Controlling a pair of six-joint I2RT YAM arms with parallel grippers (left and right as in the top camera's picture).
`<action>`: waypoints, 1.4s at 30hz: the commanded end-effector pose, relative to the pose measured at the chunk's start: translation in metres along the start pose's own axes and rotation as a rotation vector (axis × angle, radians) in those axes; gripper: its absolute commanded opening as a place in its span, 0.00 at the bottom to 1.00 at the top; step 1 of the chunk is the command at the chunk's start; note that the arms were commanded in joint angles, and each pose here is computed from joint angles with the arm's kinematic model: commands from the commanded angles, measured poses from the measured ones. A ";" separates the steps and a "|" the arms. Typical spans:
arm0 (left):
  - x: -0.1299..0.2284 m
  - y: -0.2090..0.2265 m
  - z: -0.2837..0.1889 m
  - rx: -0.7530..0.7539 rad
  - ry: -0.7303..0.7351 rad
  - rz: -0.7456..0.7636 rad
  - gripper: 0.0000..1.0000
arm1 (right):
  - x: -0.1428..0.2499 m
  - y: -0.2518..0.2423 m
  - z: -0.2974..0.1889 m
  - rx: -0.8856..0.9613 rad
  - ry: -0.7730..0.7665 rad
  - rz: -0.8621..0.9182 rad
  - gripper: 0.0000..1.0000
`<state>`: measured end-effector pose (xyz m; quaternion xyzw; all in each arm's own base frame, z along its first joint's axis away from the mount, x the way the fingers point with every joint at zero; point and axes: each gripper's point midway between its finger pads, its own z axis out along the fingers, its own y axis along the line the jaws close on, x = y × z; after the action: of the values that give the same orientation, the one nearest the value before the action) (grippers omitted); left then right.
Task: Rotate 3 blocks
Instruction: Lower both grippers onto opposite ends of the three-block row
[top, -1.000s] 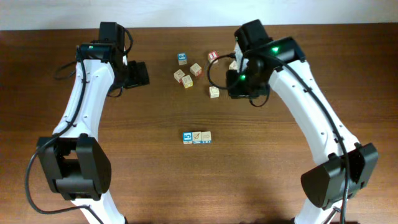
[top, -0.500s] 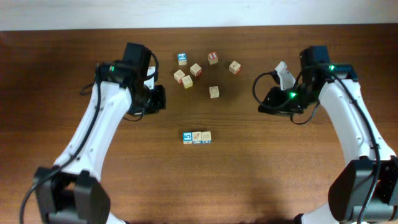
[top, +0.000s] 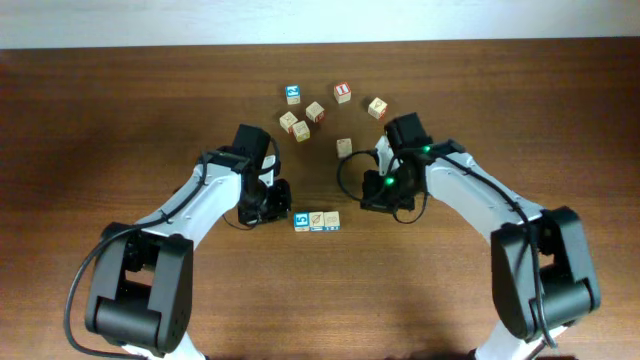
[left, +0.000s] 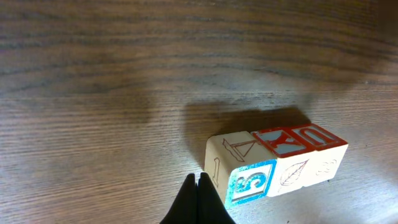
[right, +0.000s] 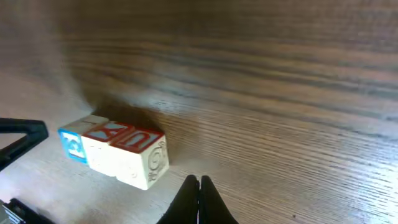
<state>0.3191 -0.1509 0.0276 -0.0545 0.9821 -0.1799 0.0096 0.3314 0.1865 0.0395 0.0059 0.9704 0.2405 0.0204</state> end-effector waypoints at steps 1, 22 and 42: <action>0.013 0.006 0.011 -0.005 0.039 -0.041 0.00 | 0.009 -0.005 0.011 0.020 0.025 0.024 0.04; 0.006 -0.010 0.017 0.009 -0.015 0.182 0.00 | 0.021 0.011 0.039 0.050 0.054 0.057 0.04; 0.006 -0.022 0.016 0.085 -0.014 0.313 0.00 | 0.028 0.013 0.040 0.013 0.088 0.068 0.04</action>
<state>0.3184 -0.1770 0.0237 0.0932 0.9717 -0.2107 0.0516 0.3119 0.2185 0.0151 0.0310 0.9720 0.2324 -0.0170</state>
